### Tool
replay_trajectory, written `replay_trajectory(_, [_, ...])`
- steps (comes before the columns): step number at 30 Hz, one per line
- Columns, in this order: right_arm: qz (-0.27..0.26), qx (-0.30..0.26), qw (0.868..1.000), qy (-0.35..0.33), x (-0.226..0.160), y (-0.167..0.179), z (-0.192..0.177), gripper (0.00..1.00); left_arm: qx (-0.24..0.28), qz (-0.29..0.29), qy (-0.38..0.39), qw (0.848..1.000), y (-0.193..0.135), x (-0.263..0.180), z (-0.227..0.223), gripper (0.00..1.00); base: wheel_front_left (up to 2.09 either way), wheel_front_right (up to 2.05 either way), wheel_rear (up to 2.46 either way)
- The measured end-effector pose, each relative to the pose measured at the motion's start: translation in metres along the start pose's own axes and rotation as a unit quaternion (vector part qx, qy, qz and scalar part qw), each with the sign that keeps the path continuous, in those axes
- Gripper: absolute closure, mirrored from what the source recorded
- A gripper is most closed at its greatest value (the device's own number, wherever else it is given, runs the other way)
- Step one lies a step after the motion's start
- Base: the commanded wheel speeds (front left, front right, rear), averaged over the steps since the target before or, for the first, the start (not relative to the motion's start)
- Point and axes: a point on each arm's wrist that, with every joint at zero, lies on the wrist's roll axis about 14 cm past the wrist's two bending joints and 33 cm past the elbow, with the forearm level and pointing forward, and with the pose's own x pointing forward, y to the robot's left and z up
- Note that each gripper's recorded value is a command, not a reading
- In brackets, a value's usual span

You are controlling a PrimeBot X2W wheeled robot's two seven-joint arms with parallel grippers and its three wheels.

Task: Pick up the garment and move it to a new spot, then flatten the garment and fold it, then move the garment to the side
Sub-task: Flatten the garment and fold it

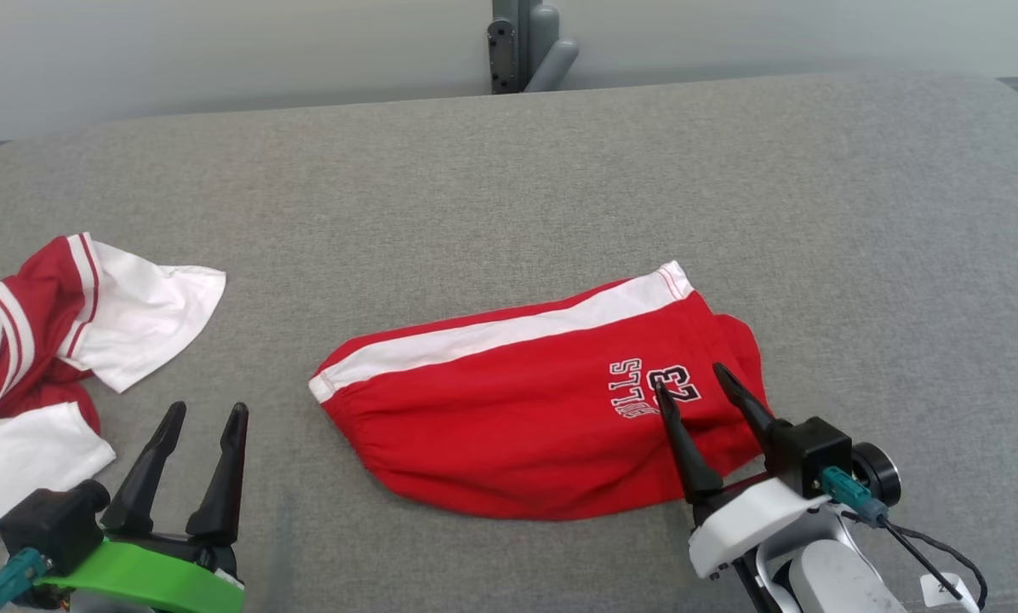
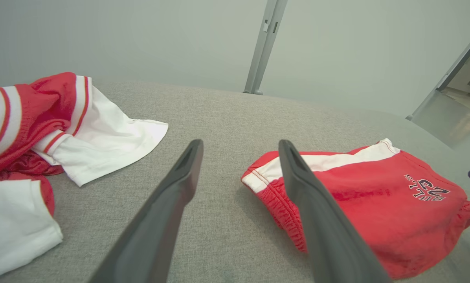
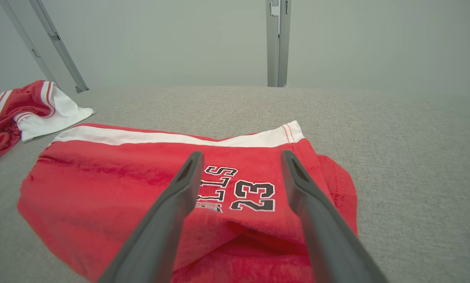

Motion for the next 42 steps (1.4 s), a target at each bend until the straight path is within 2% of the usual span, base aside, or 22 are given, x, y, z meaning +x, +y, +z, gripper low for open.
replay_trajectory(3, [0.002,-0.004,1.000,0.021,0.009,-0.003,-0.011,0.00,-0.017,0.030,-0.020,0.999,0.004,-0.013,0.003,0.00,0.00,0.00,0.00])
replay_trajectory(11, [-0.010,-0.026,0.996,0.082,0.049,-0.021,-0.025,0.00,-0.014,0.072,-0.055,0.996,0.007,-0.041,0.009,0.00,0.00,0.00,0.00])
replay_trajectory(17, [-0.031,-0.054,0.986,0.153,0.079,-0.041,-0.033,0.00,-0.005,0.090,-0.045,0.995,0.013,-0.053,0.000,0.00,0.00,0.00,0.00])
replay_trajectory(23, [-0.041,-0.057,0.979,0.191,0.099,-0.049,-0.035,0.00,0.000,0.098,-0.030,0.995,0.019,-0.057,-0.008,0.00,0.00,0.00,0.00])
replay_trajectory(33, [-0.051,-0.040,0.968,0.243,0.100,-0.056,-0.050,0.00,0.011,0.085,-0.024,0.996,0.016,-0.052,-0.008,0.00,0.00,0.00,0.00])
replay_trajectory(35, [-0.052,-0.036,0.967,0.248,0.102,-0.057,-0.050,0.16,0.013,0.082,-0.021,0.996,0.016,-0.052,-0.009,0.00,0.00,0.00,0.00])
replay_trajectory(37, [-0.053,-0.029,0.964,0.258,0.102,-0.057,-0.052,0.51,0.013,0.079,-0.020,0.997,0.014,-0.051,-0.010,0.00,0.00,0.00,0.00])
replay_trajectory(39, [-0.053,-0.017,0.961,0.272,0.101,-0.056,-0.056,0.62,0.011,0.074,-0.020,0.997,0.012,-0.050,-0.010,0.00,0.00,0.00,0.00])
replay_trajectory(40, [-0.052,-0.016,0.959,0.278,0.101,-0.055,-0.057,0.79,0.012,0.073,-0.019,0.997,0.011,-0.049,-0.010,0.00,0.00,0.00,0.00])
replay_trajectory(41, [-0.051,-0.013,0.959,0.280,0.101,-0.054,-0.058,0.87,0.011,0.072,-0.019,0.997,0.011,-0.049,-0.010,0.00,0.00,0.00,0.00])
replay_trajectory(42, [-0.050,-0.013,0.958,0.281,0.102,-0.053,-0.058,1.00,0.011,0.072,-0.020,0.997,0.011,-0.049,-0.010,0.00,0.00,0.00,0.00])
